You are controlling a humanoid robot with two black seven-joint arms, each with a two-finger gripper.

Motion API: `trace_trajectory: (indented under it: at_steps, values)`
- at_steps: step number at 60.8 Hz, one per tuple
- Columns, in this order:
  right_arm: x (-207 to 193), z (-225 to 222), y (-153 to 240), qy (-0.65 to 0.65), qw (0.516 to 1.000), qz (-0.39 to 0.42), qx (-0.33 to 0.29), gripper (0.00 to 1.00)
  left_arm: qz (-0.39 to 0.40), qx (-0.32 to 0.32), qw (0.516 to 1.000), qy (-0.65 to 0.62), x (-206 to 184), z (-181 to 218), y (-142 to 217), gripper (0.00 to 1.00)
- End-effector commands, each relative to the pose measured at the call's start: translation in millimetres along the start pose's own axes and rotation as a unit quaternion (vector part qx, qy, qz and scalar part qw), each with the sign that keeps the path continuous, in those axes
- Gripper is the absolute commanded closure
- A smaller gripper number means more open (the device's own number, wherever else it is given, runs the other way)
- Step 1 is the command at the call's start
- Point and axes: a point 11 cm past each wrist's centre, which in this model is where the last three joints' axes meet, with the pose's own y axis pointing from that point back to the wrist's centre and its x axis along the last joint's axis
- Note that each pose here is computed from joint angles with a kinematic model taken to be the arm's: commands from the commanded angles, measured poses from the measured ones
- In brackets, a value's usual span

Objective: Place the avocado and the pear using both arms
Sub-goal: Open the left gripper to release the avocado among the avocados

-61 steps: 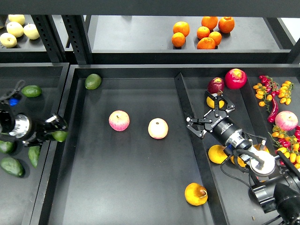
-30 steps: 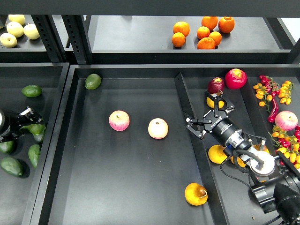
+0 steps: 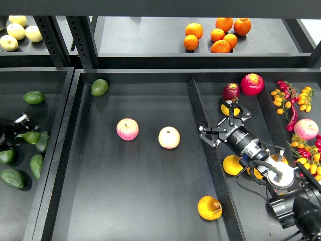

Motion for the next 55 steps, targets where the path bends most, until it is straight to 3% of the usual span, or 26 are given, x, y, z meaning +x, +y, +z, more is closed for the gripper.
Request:
trace_trajectory:
  at_steps: [1,55]
  values:
    - [0.0,0.3,0.0,0.000,1.000,0.000,0.000,0.00,0.001,0.019,1.000,0.013,0.8,-17.2,-5.1,0.55]
    - [-1.8,0.8,-0.6,0.002,1.000,-0.003,-0.002,0.00,-0.034,0.062,0.996,0.051,-35.1,-57.8,-40.0,0.54]
